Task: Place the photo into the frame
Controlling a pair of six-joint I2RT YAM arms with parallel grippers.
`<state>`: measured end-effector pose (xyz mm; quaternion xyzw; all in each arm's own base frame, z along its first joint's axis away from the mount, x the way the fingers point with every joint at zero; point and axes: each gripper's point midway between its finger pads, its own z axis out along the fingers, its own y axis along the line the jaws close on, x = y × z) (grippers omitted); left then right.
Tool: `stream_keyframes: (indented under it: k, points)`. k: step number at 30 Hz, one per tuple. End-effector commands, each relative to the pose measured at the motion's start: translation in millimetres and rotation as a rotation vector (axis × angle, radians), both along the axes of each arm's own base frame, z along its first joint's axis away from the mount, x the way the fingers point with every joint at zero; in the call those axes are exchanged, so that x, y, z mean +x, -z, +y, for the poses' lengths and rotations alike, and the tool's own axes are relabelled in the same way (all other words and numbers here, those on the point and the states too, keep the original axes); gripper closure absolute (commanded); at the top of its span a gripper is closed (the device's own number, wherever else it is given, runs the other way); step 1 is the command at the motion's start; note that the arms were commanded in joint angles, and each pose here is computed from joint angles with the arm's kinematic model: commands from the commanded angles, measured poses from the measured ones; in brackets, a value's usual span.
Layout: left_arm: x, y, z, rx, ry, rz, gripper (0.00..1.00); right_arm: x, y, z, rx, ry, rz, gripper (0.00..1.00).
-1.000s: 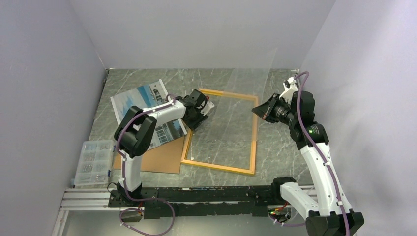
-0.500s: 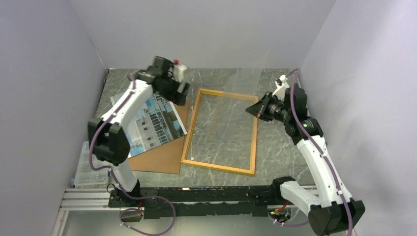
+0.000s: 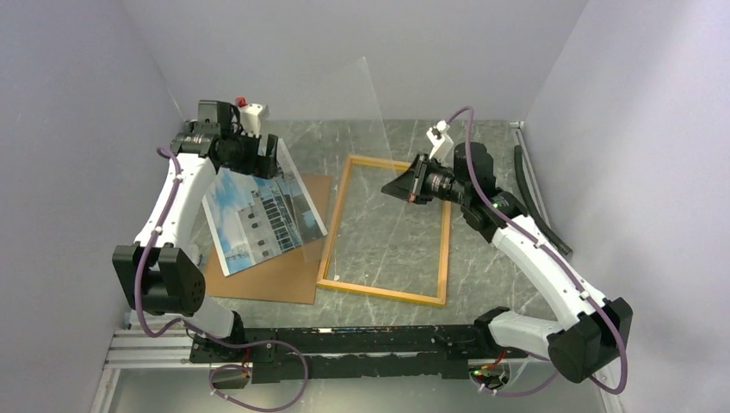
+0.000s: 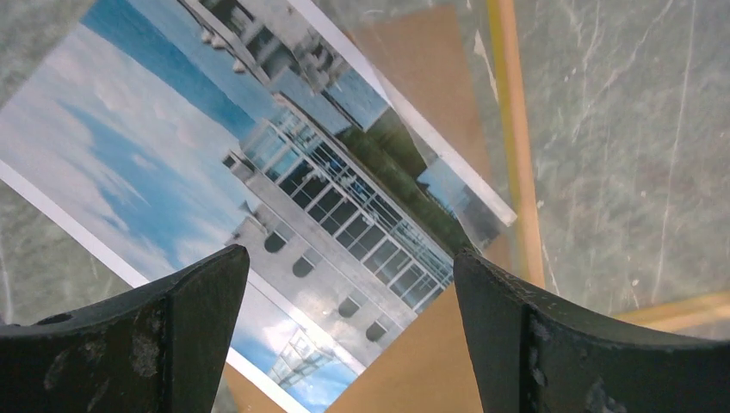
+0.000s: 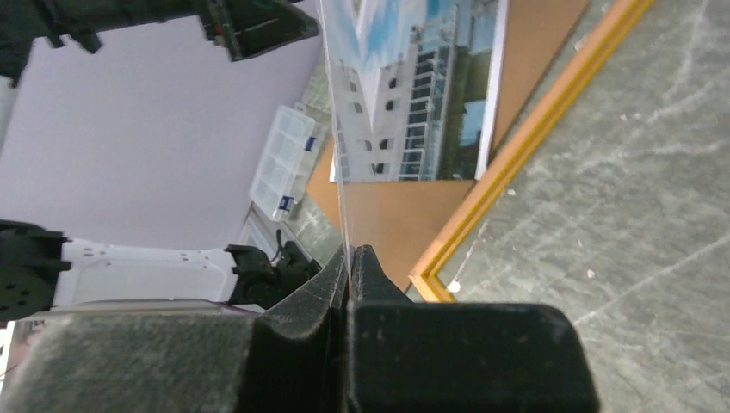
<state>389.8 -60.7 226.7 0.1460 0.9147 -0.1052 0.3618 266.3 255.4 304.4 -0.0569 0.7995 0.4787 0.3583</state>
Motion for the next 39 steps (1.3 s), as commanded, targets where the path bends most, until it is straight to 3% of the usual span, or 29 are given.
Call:
stream_keyframes:
  k: [1, 7, 13, 39]
  points:
    - [-11, 17, -4, -0.01, 0.035, 0.03, 0.06, 9, 31, -6, 0.04, 0.022, 0.005, 1.0]
    - [-18, 55, -6, -0.011, 0.052, 0.13, 0.08, 13, 106, -44, 0.013, 0.12, 0.11, 1.0]
    - [-20, 72, -13, -0.004, 0.07, 0.165, 0.09, 3, 139, -67, -0.049, 0.173, 0.143, 1.0]
    - [-26, 130, -67, 0.125, 0.211, 0.301, 0.14, -12, 195, -114, -0.109, 0.366, 0.225, 1.0]
